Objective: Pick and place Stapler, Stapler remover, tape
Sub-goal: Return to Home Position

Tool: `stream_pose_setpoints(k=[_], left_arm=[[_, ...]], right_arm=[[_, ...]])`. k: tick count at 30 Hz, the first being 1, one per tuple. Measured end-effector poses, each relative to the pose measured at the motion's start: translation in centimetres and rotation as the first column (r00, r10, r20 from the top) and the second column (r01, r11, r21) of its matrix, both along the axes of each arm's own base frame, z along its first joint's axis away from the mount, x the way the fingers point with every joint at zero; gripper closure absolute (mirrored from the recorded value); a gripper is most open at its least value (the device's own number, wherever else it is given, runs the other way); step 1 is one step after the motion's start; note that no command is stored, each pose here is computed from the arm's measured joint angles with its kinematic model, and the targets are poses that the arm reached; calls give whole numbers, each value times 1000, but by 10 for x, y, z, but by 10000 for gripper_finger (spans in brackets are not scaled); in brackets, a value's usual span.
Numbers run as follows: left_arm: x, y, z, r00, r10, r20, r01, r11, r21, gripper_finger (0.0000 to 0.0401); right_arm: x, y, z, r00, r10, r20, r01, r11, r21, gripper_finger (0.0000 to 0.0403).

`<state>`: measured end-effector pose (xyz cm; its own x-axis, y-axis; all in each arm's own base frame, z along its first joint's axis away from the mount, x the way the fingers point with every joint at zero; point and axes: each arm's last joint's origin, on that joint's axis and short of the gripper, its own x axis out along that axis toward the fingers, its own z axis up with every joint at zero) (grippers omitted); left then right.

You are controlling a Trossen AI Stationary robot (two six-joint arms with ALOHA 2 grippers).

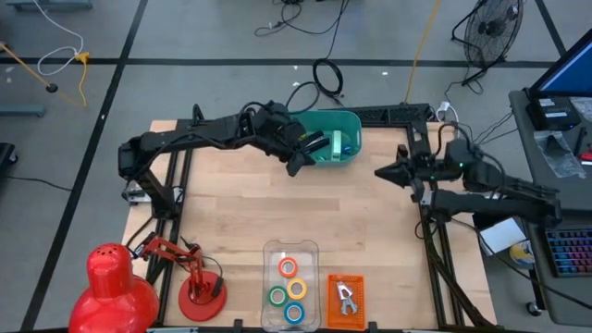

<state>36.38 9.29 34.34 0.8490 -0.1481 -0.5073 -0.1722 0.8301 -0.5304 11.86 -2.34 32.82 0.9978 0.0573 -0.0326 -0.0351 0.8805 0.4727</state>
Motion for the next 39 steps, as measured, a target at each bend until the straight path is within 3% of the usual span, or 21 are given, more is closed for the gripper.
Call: stream_pose_setpoints(k=[8,18,23,29,39], left_arm=[[-1,4,0,1000,3,1,-3,1000,-18,401],[-1,5,0,1000,-10,3,10,1000,-28,401],[-3,4,-2,1000,-9,-22,8,999,-38,401],[-3,3,-2,1000,-10,-25,9,999,-40,401],[-3,3,-2,1000,-4,-26,3,999,-48,401]], right_arm=[[-16,12,-60,995,-95,7,94,991,98,403],[-20,26,-105,1000,-15,-14,16,993,116,403],[-23,32,-114,1000,15,23,-18,991,131,403],[-26,38,-109,977,79,196,-94,993,69,403],[-23,43,-146,981,124,148,-140,985,101,403]])
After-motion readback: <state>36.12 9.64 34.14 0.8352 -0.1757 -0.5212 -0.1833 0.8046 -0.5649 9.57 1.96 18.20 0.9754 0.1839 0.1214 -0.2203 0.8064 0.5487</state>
